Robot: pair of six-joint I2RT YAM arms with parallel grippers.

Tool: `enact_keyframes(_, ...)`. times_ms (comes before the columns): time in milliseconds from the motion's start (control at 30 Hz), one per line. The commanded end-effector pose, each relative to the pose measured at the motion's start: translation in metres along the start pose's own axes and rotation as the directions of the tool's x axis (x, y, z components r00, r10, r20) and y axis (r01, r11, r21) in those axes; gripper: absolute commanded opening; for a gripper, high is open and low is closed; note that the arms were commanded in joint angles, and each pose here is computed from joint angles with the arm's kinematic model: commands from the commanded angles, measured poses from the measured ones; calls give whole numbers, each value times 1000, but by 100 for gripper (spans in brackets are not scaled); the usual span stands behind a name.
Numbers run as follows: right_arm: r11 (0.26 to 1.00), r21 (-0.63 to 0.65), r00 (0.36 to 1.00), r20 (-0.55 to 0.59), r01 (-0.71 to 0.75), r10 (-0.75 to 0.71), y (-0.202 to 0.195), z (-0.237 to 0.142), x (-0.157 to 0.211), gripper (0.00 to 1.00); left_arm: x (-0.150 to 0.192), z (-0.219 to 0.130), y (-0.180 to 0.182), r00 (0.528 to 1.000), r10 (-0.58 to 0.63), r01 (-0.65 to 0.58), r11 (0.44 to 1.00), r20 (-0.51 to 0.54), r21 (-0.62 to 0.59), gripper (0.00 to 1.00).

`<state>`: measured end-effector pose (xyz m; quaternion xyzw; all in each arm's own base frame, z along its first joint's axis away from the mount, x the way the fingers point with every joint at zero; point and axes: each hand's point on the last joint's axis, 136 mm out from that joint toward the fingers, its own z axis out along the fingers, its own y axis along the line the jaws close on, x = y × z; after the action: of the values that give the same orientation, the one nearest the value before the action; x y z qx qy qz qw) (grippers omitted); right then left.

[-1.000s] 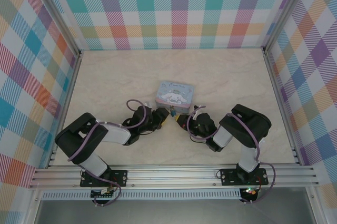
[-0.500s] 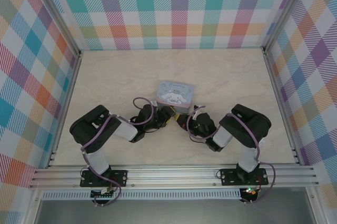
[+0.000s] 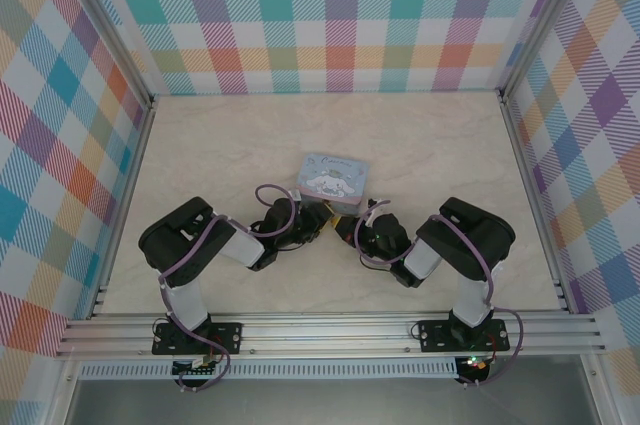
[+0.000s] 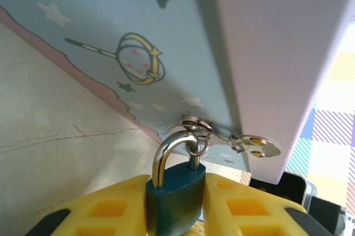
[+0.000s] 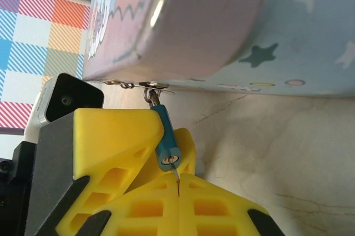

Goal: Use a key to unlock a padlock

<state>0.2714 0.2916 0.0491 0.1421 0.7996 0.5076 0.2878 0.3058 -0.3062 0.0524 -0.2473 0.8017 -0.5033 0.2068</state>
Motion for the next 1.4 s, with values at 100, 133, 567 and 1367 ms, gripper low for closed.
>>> enact_keyframes(100, 1000, -15, 1000, 0, 3, -3, 4, 1, 1, 5, -2, -5, -24, 999, 40, -41, 998, 24, 48, 9)
enact_keyframes(133, 1000, -15, 1000, 3, 7, -7, 5, 0, 1, 7, -3, -6, -24, 999, 39, -40, 998, 27, 46, 5)
enact_keyframes(567, 936, 68, 937, -77, 346, -341, 21, -35, -28, 49, -1, -13, -36, 998, 54, -54, 999, -13, 5, 0)
enact_keyframes(1367, -157, 68, -131, -288, 985, -948, 74, -66, -33, 58, -22, -20, -67, 989, -67, 75, 996, -130, 57, 0)
